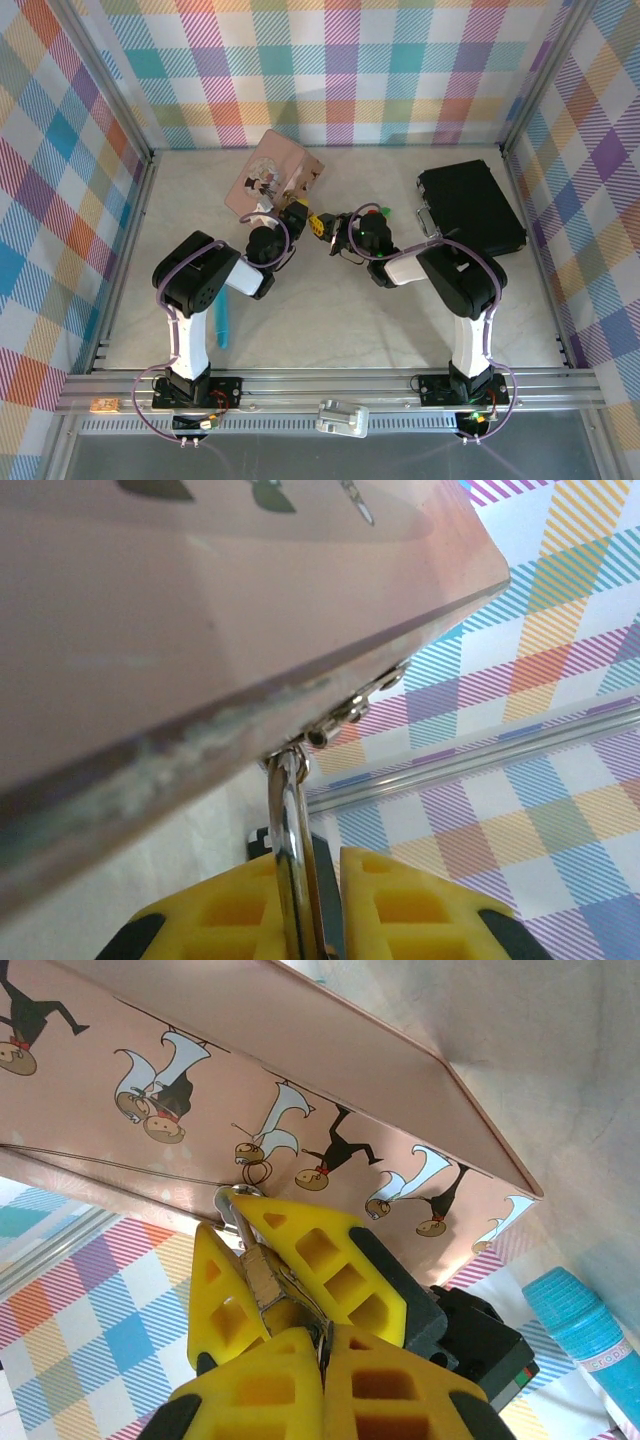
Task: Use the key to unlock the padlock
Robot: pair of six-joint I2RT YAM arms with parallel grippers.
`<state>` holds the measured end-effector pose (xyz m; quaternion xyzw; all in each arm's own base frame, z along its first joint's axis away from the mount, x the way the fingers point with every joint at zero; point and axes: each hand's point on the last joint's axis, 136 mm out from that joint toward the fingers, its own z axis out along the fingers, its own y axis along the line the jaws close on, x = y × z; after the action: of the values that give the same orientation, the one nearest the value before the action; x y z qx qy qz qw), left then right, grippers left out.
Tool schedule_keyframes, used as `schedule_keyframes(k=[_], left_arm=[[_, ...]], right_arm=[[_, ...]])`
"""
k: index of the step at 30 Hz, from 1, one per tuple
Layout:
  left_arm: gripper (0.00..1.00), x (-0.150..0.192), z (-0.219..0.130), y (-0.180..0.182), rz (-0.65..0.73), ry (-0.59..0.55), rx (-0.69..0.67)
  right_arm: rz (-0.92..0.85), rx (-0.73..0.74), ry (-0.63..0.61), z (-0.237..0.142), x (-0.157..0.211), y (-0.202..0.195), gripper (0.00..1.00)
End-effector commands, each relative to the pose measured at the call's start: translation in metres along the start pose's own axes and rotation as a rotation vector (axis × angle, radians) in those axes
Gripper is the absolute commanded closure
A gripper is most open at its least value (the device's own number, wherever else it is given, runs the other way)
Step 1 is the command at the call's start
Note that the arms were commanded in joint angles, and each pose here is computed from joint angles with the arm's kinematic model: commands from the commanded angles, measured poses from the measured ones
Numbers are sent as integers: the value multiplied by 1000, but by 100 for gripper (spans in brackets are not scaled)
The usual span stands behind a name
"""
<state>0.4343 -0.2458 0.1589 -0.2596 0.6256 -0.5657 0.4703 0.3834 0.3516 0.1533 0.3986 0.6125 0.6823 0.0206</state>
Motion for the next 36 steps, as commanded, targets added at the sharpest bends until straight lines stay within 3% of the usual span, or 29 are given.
schedule_keyframes(k=[1, 12, 19, 31, 36], left_arm=[[100, 85, -18, 27, 55, 316, -58], [100, 54, -16, 37, -117, 222, -170], [100, 48, -17, 22, -166, 199, -199], [100, 41, -18, 21, -163, 150, -262], [100, 38, -16, 22, -142, 133, -278]], right_arm=[[233, -302, 295, -2, 67, 111, 100], [-255, -66, 262, -2, 16, 62, 100], [-502, 115, 284, -3, 19, 44, 89], [-500, 119, 262, -8, 10, 30, 69], [-489, 114, 229, -17, 9, 29, 68]])
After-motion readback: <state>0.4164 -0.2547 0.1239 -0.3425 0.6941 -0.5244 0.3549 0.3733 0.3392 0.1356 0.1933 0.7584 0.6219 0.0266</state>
